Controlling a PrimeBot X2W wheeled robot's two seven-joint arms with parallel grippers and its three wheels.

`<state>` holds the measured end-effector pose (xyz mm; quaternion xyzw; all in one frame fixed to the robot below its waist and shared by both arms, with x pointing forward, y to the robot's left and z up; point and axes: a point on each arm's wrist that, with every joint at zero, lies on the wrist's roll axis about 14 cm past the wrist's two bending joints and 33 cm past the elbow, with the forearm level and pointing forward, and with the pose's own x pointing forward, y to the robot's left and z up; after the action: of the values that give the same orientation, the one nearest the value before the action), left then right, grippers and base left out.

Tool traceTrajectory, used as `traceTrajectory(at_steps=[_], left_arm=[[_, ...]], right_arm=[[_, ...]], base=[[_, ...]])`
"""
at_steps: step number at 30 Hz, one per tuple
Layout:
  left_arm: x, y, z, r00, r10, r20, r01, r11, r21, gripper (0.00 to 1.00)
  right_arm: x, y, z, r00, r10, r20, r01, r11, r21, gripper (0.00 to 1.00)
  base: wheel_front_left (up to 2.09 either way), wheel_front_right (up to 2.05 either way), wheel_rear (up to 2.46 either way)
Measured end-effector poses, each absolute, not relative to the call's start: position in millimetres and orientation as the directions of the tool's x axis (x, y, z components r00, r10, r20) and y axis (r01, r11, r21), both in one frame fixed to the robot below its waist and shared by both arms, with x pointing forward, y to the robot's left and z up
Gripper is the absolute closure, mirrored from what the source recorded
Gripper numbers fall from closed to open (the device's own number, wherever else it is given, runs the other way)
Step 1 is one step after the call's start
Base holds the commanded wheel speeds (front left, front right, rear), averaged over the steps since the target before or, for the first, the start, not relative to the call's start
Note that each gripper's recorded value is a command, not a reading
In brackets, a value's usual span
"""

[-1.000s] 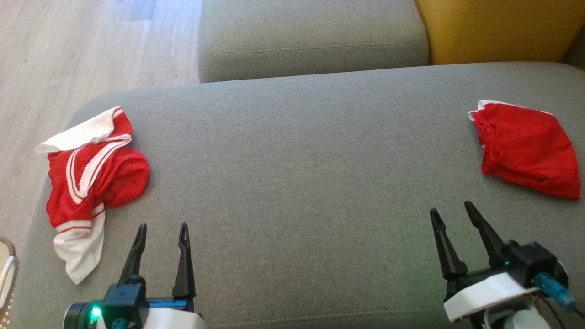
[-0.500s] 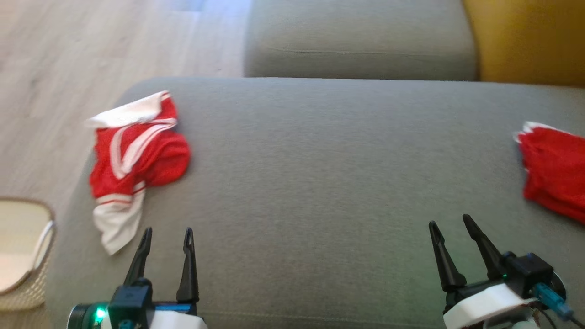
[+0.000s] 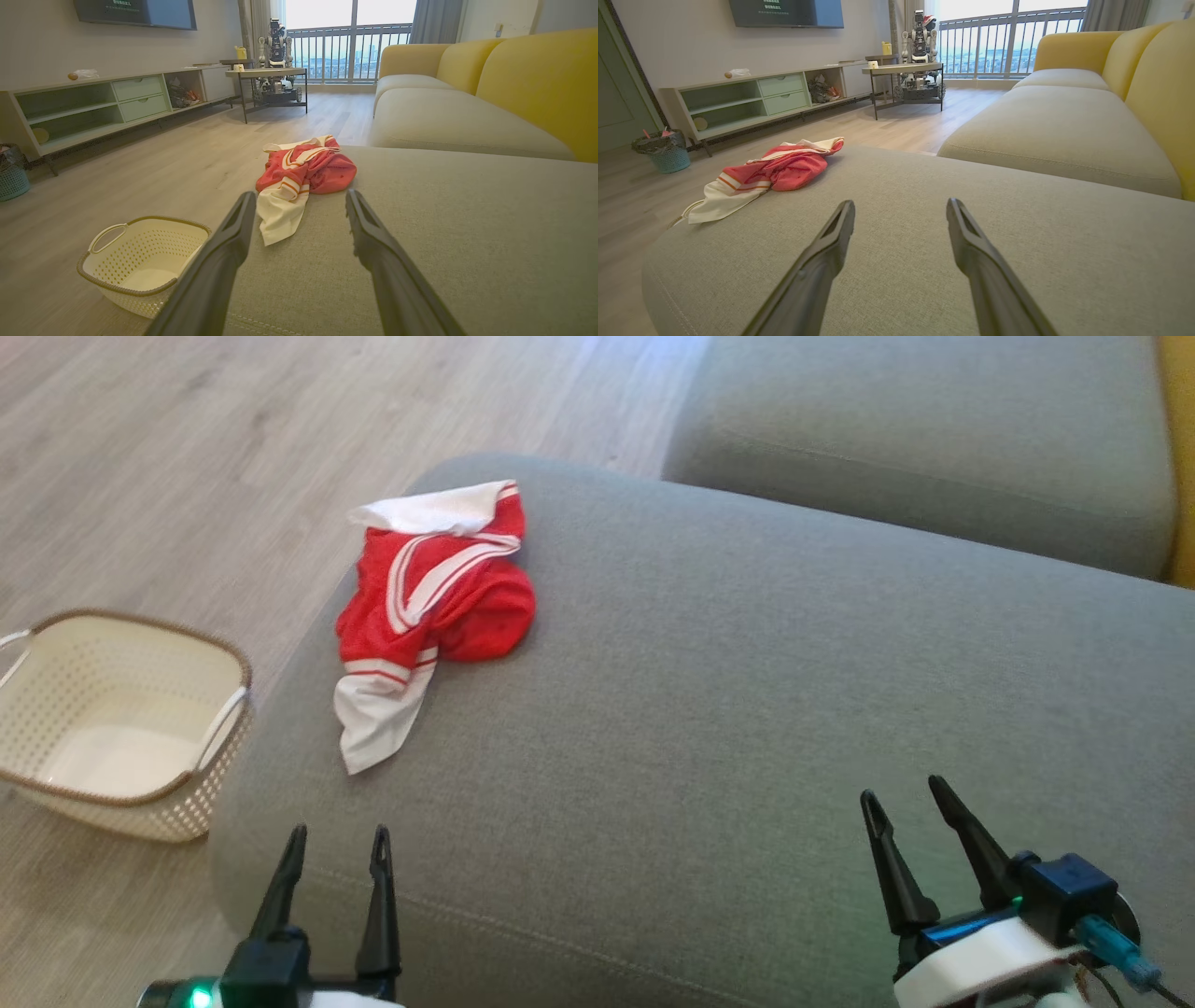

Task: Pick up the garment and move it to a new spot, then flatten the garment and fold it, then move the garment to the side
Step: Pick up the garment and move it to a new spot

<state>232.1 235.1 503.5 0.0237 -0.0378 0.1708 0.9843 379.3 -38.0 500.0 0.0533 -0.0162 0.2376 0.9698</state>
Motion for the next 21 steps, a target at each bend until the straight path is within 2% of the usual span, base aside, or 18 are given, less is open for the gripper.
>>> traceTrajectory(at_steps=[6,10,13,17,18,21], left_arm=[[240.0,249.5,503.3,0.928,0.367,0.067,-0.370,0.927,0.056,0.00],[284.4,266.8,536.8,0.928,0.334,0.165,-0.353,0.930,0.102,0.00],[323.0,281.9,547.2,0.938,0.295,0.183,-0.323,0.934,0.151,0.00],[375.1,299.7,537.4,0.965,0.247,0.083,-0.260,0.937,0.234,0.00],[375.1,299.7,537.4,0.965,0.247,0.083,-0.260,0.937,0.234,0.00],[418.1,303.8,532.2,0.975,0.221,0.005,-0.215,0.943,0.254,0.00]], right_arm=[[384.8,-28.7,482.9,0.874,0.486,0.013,-0.484,0.870,0.096,0.00],[395.8,-27.5,473.8,0.874,0.486,-0.005,-0.484,0.871,0.081,0.00],[407.5,-28.8,469.7,0.878,0.479,-0.007,-0.477,0.876,0.069,0.00],[424.1,-32.4,463.4,0.886,0.464,-0.009,-0.462,0.885,0.055,0.00],[424.1,-32.4,463.4,0.886,0.464,-0.009,-0.462,0.885,0.055,0.00],[438.5,-40.4,457.2,0.896,0.443,-0.011,-0.442,0.895,0.049,0.00]], base=[[0.00,0.00,0.00],[0.00,0.00,0.00],[0.00,0.00,0.00],[0.00,0.00,0.00],[0.00,0.00,0.00],[0.00,0.00,0.00]])
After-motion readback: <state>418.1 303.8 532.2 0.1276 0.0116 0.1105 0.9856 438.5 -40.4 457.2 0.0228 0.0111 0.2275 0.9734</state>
